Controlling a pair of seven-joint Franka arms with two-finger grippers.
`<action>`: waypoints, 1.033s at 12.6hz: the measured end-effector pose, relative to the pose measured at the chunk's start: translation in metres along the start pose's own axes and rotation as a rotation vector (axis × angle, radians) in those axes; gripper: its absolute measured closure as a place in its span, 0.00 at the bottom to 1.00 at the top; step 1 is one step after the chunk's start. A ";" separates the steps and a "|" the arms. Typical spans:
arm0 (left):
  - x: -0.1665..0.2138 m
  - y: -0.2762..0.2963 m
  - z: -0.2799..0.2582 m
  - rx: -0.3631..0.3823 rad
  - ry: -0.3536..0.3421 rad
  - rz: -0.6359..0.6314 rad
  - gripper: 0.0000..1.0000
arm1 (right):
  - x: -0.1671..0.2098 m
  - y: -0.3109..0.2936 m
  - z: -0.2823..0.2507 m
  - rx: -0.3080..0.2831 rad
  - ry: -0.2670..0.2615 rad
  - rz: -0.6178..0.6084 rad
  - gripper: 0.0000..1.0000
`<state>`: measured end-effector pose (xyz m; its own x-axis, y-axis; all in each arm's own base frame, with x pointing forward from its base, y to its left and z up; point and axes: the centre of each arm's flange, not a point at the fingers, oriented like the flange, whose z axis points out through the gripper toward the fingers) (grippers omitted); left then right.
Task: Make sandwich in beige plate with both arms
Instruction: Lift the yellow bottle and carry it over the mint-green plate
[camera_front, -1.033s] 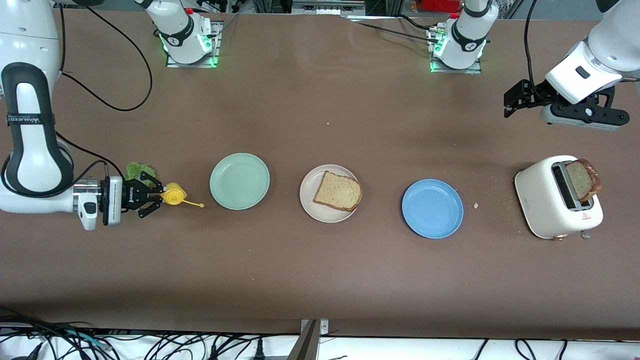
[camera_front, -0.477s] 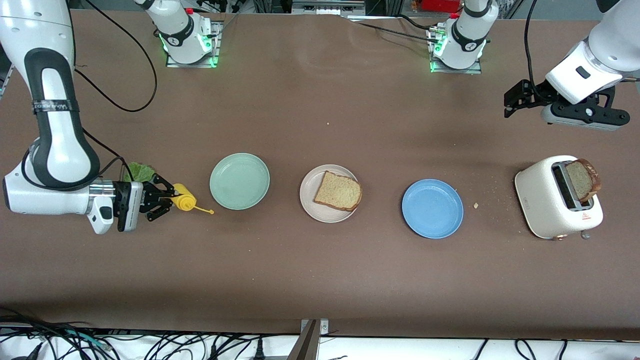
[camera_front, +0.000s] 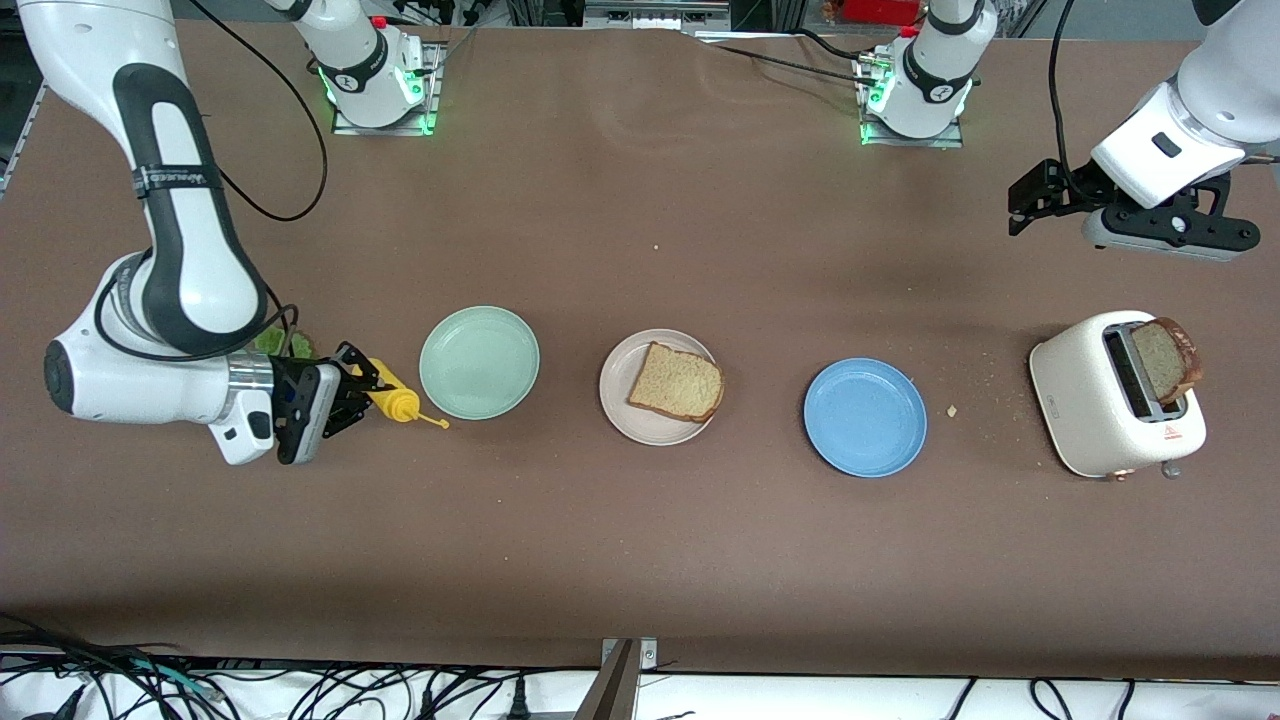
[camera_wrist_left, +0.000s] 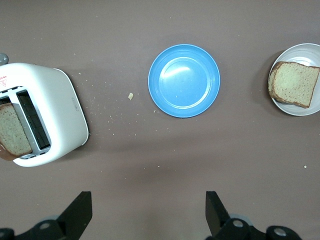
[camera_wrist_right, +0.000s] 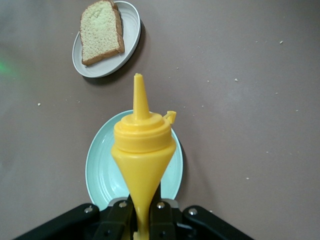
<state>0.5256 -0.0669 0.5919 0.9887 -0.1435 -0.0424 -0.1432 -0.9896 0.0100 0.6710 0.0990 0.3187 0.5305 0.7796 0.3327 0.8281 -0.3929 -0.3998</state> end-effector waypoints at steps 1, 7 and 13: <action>0.000 0.000 0.000 0.000 0.000 0.000 0.00 | 0.007 -0.005 0.003 -0.009 -0.021 0.021 0.90; 0.000 0.000 0.000 0.000 0.000 0.000 0.00 | 0.041 -0.033 0.016 -0.069 -0.102 0.118 0.90; 0.000 0.000 0.000 0.000 0.000 -0.001 0.00 | 0.077 -0.067 0.044 -0.151 -0.206 0.190 0.90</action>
<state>0.5257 -0.0664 0.5919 0.9889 -0.1427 -0.0424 -0.1424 -0.9898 0.0100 0.6485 0.2068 0.3333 0.6430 0.7618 0.0782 0.7436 -0.5967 -0.3017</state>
